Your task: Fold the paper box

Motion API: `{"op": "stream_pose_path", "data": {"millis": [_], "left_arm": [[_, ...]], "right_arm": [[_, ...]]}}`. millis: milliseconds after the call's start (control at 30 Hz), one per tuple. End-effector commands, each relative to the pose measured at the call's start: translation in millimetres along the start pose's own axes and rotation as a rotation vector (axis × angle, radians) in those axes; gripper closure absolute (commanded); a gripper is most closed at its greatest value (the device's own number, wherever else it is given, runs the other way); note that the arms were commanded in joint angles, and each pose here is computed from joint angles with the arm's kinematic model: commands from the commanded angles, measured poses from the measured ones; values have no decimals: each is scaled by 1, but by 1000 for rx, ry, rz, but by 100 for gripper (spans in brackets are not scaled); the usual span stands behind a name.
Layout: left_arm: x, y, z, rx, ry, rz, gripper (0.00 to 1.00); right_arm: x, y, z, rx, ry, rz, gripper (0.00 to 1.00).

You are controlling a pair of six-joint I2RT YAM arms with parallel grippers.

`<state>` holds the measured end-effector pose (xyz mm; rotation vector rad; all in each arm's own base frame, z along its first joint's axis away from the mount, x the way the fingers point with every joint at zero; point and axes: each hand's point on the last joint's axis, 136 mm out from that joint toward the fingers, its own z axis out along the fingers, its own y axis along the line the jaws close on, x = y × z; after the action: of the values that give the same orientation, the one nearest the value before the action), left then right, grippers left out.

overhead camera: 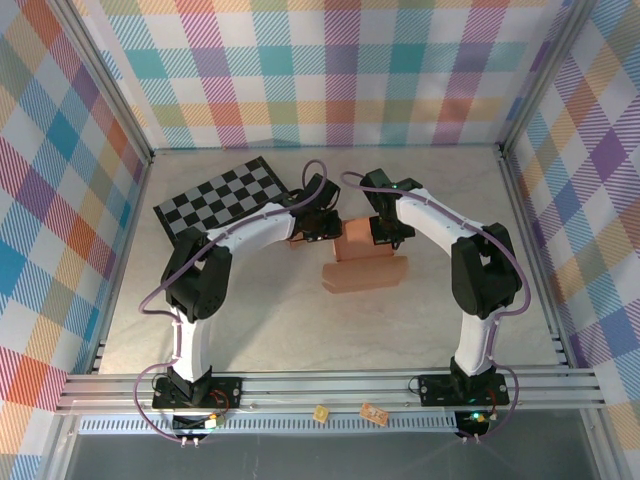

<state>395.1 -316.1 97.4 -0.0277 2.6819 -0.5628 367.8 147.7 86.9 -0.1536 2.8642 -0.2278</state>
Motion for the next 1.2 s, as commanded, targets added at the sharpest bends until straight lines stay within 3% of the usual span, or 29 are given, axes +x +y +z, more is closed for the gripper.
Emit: {"op": "stream_pose_path", "data": {"millis": [0,267,400,500,733,767,900,1033,1167], "left_arm": [[7,13,9,-40,29,4,75],[7,19,19,-100,28,14,74],[3,24,22,-145,5,22,80],[0,21,22,-149,-10,29,90],[1,12,21,-141,-9,45,94],[1,13,20,-142,-6,45,91],[-10,5,-1,-144,-61,53,51],[-36,-13,-47,-104,-179,42,45],[-68,-25,-106,-79,-348,39,40]], "right_arm": [[-1,3,-1,-15,11,13,100],[0,5,-1,-23,14,16,100],[0,5,-1,-26,17,20,100],[0,6,-1,-29,18,20,100],[2,7,1,-29,33,38,100],[2,7,1,-30,38,42,100],[5,9,0,-34,64,81,100],[11,11,-3,-74,105,176,100],[25,15,0,-194,204,408,100]]}}
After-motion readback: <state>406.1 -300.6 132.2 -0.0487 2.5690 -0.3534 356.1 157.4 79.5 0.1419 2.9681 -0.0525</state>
